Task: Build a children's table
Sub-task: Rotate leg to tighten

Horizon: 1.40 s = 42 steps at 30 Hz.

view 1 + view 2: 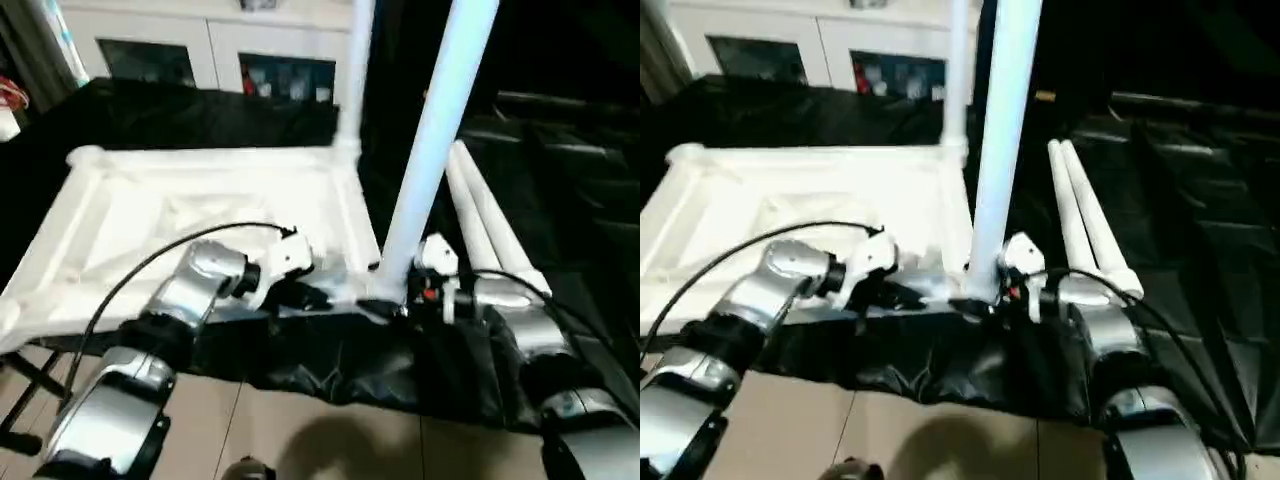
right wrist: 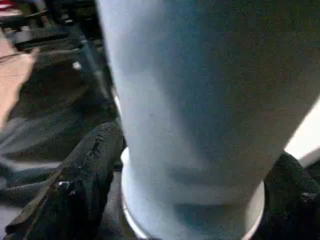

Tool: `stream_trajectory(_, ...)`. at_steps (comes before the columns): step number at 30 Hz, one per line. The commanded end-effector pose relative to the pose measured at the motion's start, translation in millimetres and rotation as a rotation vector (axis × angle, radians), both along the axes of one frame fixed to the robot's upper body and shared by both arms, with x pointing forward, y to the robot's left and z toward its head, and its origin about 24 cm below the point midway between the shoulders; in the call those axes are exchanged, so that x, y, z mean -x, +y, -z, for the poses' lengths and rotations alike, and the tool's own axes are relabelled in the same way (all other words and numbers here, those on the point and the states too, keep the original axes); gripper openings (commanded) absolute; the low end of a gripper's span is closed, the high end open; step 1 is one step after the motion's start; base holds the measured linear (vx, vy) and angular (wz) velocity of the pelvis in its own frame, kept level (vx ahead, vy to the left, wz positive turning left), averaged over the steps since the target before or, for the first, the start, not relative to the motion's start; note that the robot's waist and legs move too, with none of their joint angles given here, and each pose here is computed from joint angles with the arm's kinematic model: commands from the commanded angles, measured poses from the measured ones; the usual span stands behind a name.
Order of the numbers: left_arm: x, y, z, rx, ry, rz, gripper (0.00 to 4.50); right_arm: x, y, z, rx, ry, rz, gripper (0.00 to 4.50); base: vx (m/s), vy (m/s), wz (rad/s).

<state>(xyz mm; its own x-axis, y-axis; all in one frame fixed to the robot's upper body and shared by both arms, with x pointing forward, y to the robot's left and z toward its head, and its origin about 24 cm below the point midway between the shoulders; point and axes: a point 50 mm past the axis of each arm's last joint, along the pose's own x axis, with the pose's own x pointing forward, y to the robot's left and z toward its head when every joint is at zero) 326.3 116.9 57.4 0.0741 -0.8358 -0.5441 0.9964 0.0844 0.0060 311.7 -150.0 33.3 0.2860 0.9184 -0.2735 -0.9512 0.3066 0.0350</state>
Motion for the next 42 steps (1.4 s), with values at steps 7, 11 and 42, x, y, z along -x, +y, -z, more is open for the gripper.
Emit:
stream_trajectory(7, -1.1, -4.9, -4.2, 0.018, -0.020, 0.000, 0.00, 10.5, 17.1, 6.0, -0.005, 0.051, -0.116, 2.84, 0.000, 0.000, 0.00)
stream_trajectory(11, -16.3, -22.2, -6.0, 0.051, -0.115, -0.175, 0.00, -6.4, 25.8, 10.3, -0.061, 0.046, 0.156, 2.77, 0.000, 0.000, 0.00)
stream_trajectory(42, -45.0, -37.0, -30.5, 0.210, -0.368, -0.526, 0.94, -24.4, -12.0, -9.9, -0.018, -0.136, 0.663, 3.89, 0.000, 0.000, 0.00)
